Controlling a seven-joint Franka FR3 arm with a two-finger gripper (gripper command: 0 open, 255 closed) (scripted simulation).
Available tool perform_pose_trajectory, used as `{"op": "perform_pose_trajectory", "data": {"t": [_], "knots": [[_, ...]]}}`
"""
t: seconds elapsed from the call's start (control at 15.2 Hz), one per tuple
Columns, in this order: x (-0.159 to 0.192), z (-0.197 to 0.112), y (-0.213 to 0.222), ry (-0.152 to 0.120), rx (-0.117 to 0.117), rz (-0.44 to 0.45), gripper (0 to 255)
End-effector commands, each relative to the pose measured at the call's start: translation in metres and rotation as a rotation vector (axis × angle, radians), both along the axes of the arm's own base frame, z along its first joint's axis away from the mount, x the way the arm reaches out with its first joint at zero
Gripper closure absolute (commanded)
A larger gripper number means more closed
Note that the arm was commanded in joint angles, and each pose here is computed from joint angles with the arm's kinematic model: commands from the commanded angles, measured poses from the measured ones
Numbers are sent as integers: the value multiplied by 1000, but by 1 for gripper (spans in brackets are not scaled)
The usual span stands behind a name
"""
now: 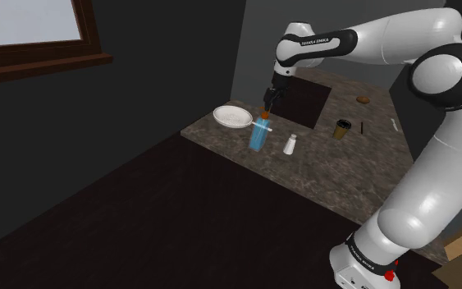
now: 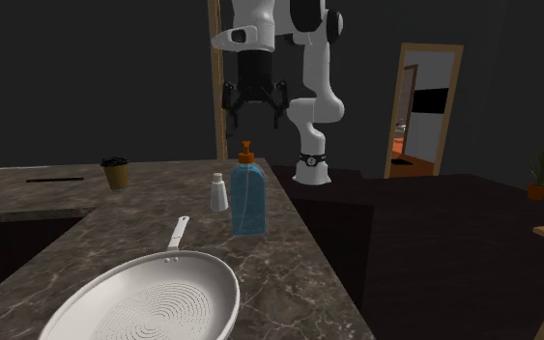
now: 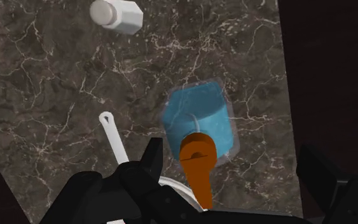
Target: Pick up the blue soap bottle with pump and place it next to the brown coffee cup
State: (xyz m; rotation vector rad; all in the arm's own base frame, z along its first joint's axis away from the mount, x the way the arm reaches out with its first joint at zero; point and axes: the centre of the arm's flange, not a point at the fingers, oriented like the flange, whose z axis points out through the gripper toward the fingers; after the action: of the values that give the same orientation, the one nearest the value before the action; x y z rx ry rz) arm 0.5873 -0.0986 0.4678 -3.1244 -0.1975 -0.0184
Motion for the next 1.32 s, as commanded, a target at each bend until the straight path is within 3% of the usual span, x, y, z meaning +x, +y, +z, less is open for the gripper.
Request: {"op": "perform_pose_trajectory", "data": {"t": [0.0,0.13,0.66,1.12,1.19,1.25], "knots": [[21,-9,-8,1,0,2,0],[38,-18,-14,1,0,3,0],[38,-58,-14,1,0,3,0],[38,-58,-14,1,0,3,0],[38,-58,-14,1,0,3,255],[38,-58,-14,1,0,3,255]]}}
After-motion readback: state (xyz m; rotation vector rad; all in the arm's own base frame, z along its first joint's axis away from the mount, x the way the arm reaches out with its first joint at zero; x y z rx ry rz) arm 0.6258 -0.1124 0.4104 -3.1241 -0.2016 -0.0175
